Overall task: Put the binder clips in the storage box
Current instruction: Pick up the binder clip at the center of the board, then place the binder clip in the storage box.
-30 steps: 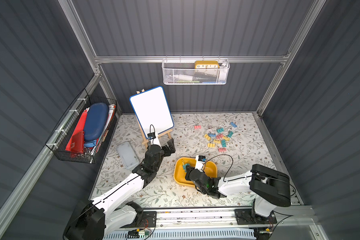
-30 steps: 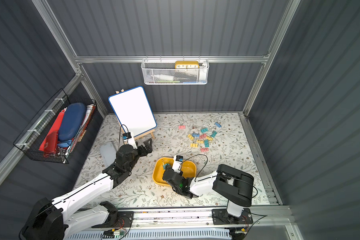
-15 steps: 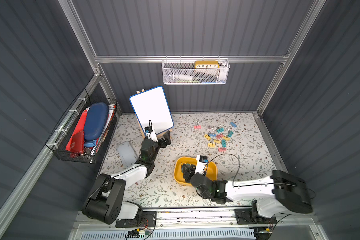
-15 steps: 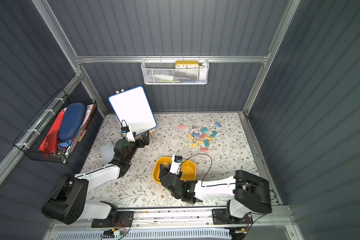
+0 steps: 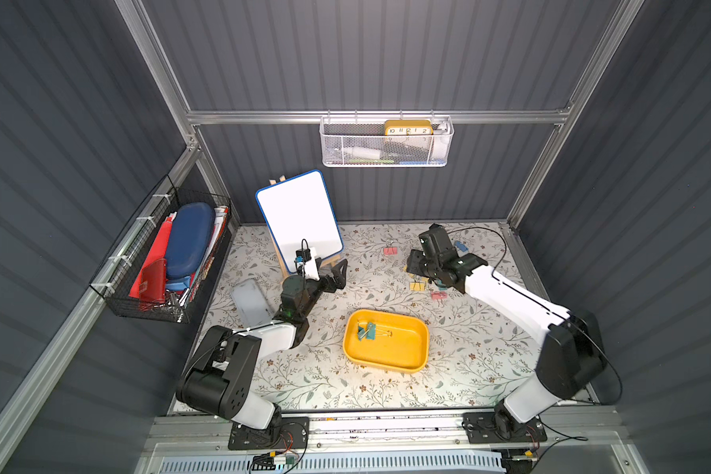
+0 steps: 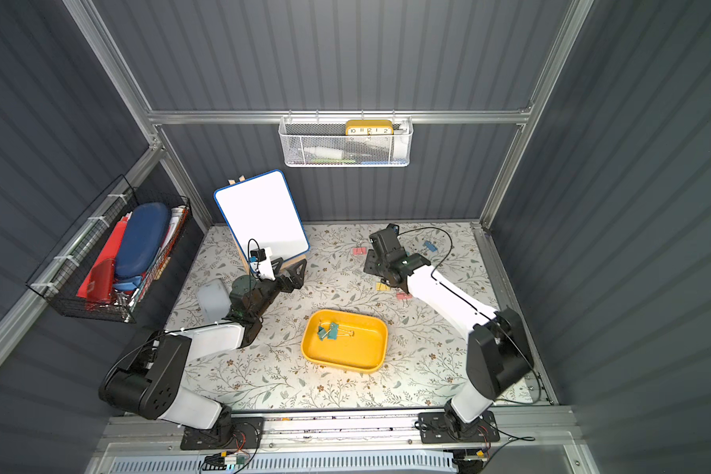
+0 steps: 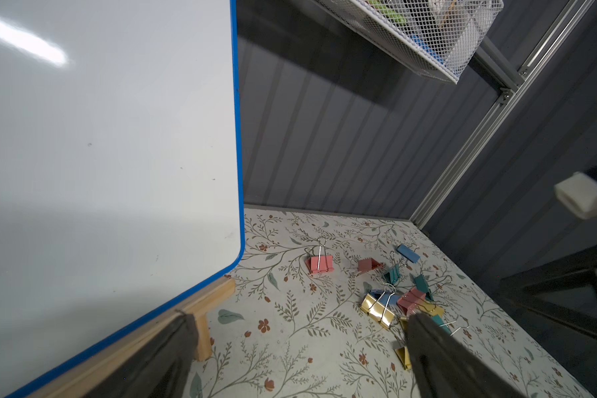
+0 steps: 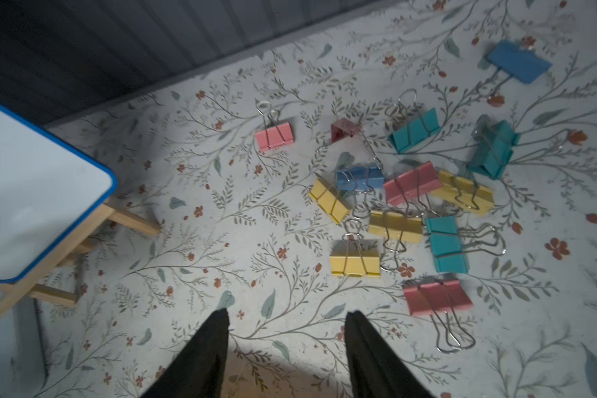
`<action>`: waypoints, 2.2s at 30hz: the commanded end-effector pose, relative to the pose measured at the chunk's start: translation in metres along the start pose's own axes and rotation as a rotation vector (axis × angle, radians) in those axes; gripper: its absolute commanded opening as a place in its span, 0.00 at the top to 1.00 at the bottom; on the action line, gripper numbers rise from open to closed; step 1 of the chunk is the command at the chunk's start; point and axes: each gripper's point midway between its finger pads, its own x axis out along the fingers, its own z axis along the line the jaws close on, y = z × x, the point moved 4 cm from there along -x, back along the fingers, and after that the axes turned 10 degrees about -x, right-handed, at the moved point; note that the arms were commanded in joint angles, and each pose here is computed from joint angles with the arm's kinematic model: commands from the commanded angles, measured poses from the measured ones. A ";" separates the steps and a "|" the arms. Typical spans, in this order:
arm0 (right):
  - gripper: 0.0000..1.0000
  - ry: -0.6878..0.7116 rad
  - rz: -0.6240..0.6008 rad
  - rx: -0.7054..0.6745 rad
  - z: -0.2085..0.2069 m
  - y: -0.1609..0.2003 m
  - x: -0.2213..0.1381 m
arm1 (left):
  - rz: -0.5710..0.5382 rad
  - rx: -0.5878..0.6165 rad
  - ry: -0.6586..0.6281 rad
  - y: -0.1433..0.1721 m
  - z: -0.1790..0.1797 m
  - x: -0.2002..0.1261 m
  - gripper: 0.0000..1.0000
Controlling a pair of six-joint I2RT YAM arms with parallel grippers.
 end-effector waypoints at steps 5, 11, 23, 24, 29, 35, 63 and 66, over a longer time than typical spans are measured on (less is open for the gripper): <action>0.41 0.073 0.197 -0.023 -0.023 0.016 0.052 | 0.006 0.014 0.041 -0.004 -0.006 0.010 0.01; 0.50 -0.100 0.321 -0.220 -0.031 0.025 0.082 | 0.014 0.013 0.045 -0.004 -0.007 0.012 0.01; 0.59 -0.335 0.336 -0.191 -0.042 0.023 0.108 | 0.022 0.000 0.078 -0.004 -0.011 0.012 0.01; 0.61 -0.334 0.340 -0.192 -0.042 0.024 0.110 | 0.021 0.001 0.078 -0.004 -0.012 0.013 0.01; 0.67 -0.326 0.357 -0.190 -0.044 0.029 0.115 | 0.026 -0.014 0.087 -0.004 -0.013 0.013 0.01; 0.81 -0.322 0.368 -0.186 -0.045 0.034 0.112 | 0.019 -0.011 0.085 -0.006 -0.014 0.012 0.01; 1.00 -0.275 -0.091 0.249 0.055 0.118 -0.098 | 0.019 -0.012 0.074 -0.007 -0.013 0.012 0.01; 1.00 -0.268 -0.034 0.254 0.079 0.153 -0.087 | 0.023 -0.018 0.076 -0.006 -0.012 0.013 0.01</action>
